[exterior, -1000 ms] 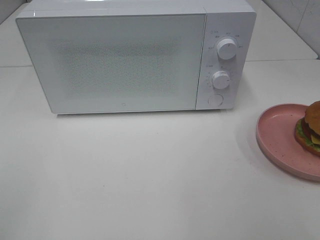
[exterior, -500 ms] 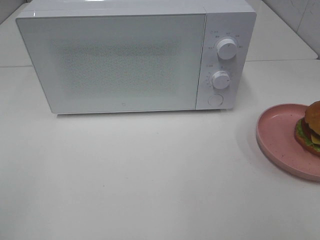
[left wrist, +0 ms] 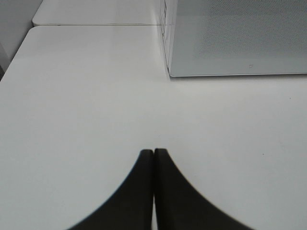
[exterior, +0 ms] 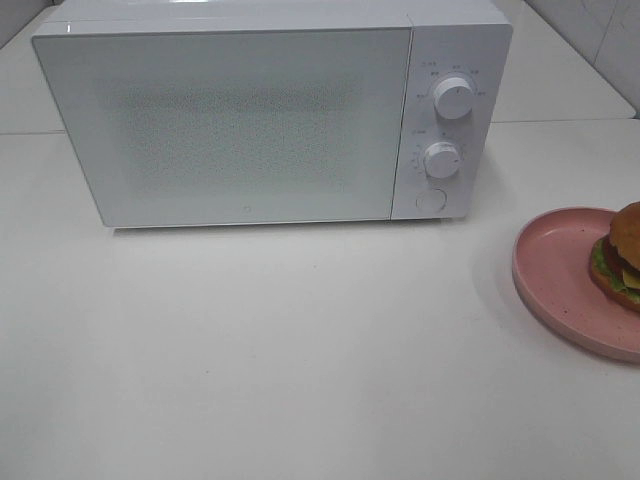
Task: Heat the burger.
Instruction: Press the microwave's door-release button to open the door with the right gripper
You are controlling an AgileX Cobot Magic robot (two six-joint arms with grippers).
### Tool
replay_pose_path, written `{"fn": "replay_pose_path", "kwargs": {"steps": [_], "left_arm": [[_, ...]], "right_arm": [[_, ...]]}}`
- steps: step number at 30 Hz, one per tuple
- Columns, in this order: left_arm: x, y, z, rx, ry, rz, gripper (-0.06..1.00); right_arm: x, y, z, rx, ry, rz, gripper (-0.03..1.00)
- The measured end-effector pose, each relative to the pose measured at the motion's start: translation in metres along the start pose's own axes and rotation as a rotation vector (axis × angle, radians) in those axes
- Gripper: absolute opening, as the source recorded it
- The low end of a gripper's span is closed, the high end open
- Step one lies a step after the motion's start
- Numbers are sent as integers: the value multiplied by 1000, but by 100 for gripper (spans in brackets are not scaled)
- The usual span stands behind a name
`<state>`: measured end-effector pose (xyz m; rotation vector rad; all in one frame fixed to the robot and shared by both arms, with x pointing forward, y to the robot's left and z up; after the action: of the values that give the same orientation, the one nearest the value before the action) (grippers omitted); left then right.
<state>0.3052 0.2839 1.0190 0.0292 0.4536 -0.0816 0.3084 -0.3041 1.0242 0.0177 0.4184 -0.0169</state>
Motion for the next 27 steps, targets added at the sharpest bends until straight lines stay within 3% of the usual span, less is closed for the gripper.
{"fn": "replay_pose_path", "kwargs": {"steps": [16, 27], "left_arm": [[0, 0, 0, 0, 0, 0, 0], [0, 0, 0, 0, 0, 0, 0]], "right_arm": [[-1, 0, 3, 0, -14, 1, 67], [29, 4, 47, -13, -94, 8, 67]]}}
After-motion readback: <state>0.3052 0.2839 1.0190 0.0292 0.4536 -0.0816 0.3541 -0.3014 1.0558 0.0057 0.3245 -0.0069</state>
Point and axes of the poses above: a point on each arm's last joint axis where the gripper is mounted, x pointing out along that axis toward the gripper, y along the wrist's bending axis when the last joint is at zero, z = x × y, the point moved 8 cm from there along x, pointing out along that axis toward the gripper, and after that the axes turned 2 degrees about x, right-handed, at the moved point
